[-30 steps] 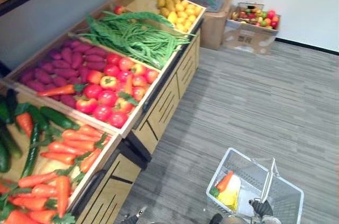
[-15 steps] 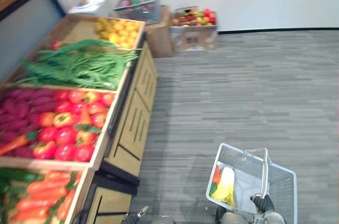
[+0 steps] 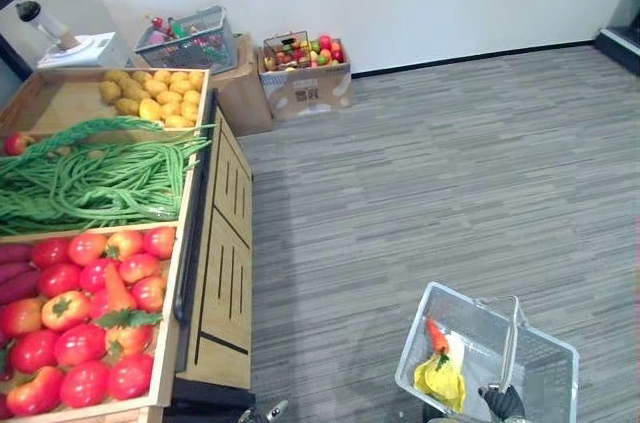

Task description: Pick vegetable in the basket

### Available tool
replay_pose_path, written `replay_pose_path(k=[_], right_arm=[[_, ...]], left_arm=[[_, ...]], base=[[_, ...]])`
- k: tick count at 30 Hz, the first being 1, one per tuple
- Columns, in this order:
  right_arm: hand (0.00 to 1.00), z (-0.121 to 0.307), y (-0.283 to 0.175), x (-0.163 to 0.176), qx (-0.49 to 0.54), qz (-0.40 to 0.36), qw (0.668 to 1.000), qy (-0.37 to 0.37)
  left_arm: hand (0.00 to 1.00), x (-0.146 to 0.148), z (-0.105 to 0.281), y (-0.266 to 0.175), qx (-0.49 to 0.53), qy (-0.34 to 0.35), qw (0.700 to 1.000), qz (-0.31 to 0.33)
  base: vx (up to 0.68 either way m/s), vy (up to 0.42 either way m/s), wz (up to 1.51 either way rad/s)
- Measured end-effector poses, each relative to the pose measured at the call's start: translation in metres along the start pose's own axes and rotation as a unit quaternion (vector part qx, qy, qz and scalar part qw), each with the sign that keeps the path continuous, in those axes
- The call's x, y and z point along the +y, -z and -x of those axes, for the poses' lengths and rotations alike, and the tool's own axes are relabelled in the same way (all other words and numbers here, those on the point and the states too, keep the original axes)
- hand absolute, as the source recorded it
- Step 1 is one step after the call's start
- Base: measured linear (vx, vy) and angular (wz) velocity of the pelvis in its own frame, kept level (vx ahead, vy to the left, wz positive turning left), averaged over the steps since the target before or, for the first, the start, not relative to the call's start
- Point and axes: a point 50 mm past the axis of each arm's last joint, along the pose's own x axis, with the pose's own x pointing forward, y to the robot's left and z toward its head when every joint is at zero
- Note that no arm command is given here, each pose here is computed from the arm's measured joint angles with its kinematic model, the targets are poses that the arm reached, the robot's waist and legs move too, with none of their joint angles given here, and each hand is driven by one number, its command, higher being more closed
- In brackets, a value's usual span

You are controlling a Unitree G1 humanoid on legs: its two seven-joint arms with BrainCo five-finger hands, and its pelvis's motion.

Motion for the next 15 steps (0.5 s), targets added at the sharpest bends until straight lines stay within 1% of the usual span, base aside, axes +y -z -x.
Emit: replay_pose_path(k=[6, 10, 15], right_arm=[[1.0, 0.0012, 0.0066, 0.0026, 0.018, 0.001, 1.0, -0.003], [1.0, 0.0028, 0.0095, 0.0083, 0.026, -0.007, 1.0, -0.005], [1.0, 0.0028, 0.0106, 0.0074, 0.033, -0.016, 0.999, 0.003]], left_arm=[[0.0, 0.001, -0.0006, 0.0016, 0.008, -0.003, 1.0, -0.001], [0.0, 0.0035, -0.0007, 0.0011, 0.008, -0.007, 1.0, 0.001], [0.0, 0.0045, -0.0008, 0.0007, 0.007, -0.009, 1.0, 0.0]], base=[[0.01, -0.004, -0.13], [-0.04, -0.033, 0.06], [-0.09, -0.067, 0.06]])
